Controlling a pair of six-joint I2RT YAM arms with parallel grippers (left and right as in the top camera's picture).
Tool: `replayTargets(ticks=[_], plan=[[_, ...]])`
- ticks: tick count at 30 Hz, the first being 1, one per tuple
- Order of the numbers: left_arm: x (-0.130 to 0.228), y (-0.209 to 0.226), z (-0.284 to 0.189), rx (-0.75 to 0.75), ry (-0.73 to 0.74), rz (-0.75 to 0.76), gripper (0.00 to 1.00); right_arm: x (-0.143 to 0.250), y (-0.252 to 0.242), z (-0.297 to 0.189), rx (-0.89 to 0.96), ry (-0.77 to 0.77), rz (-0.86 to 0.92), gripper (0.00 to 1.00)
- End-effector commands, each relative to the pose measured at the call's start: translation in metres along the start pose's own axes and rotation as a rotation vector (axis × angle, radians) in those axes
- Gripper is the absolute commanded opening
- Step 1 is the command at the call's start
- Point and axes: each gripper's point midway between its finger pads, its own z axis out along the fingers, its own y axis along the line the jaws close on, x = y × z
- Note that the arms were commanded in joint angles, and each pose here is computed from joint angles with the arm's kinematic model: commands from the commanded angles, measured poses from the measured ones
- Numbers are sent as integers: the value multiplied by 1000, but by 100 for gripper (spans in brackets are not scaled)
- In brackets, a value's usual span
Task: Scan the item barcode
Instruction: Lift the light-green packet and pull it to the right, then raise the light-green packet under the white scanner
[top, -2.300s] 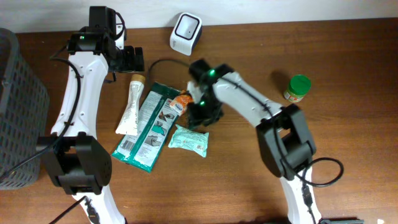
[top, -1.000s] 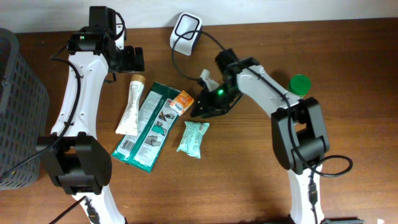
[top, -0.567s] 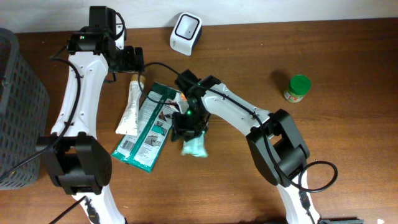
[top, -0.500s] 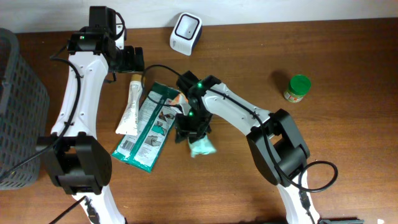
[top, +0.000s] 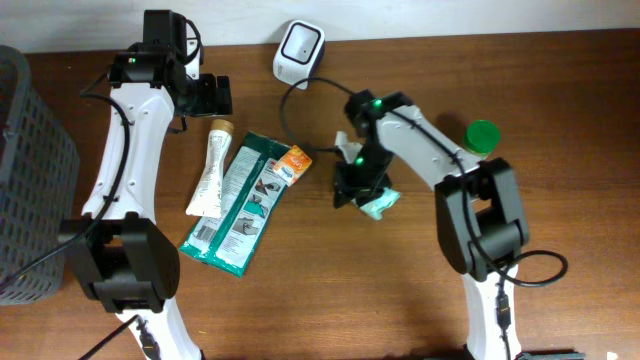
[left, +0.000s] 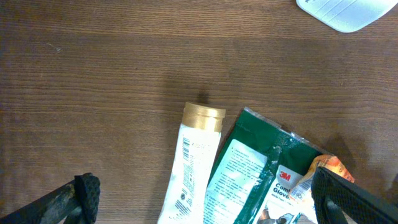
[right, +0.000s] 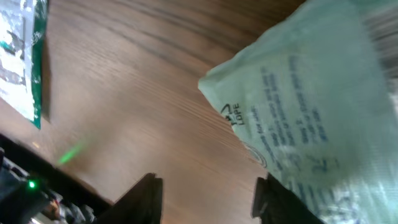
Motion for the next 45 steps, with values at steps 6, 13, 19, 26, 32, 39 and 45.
replayTargets(ticks=[6,13,19,26,32,39,45], plan=[[-10,3,-18,-5,-48,8,99,27,24,-129,108,-300,-7,45],[-10,3,-17,-6,-48,8,99,55,-28,-118,152,-365,280,48],[-10,3,-17,-6,-48,8,99,25,-74,-54,-110,-458,456,48],[-10,3,-18,-5,-48,8,99,7,-75,-20,-164,-431,524,47],[-10,3,-18,-5,-48,8,99,-15,-78,-1,-180,-455,531,47],[-10,3,-18,-5,-48,8,99,-23,-69,0,-227,-465,429,13],[-10,3,-17,-6,-48,8,99,-29,-26,-31,-380,-464,209,4]])
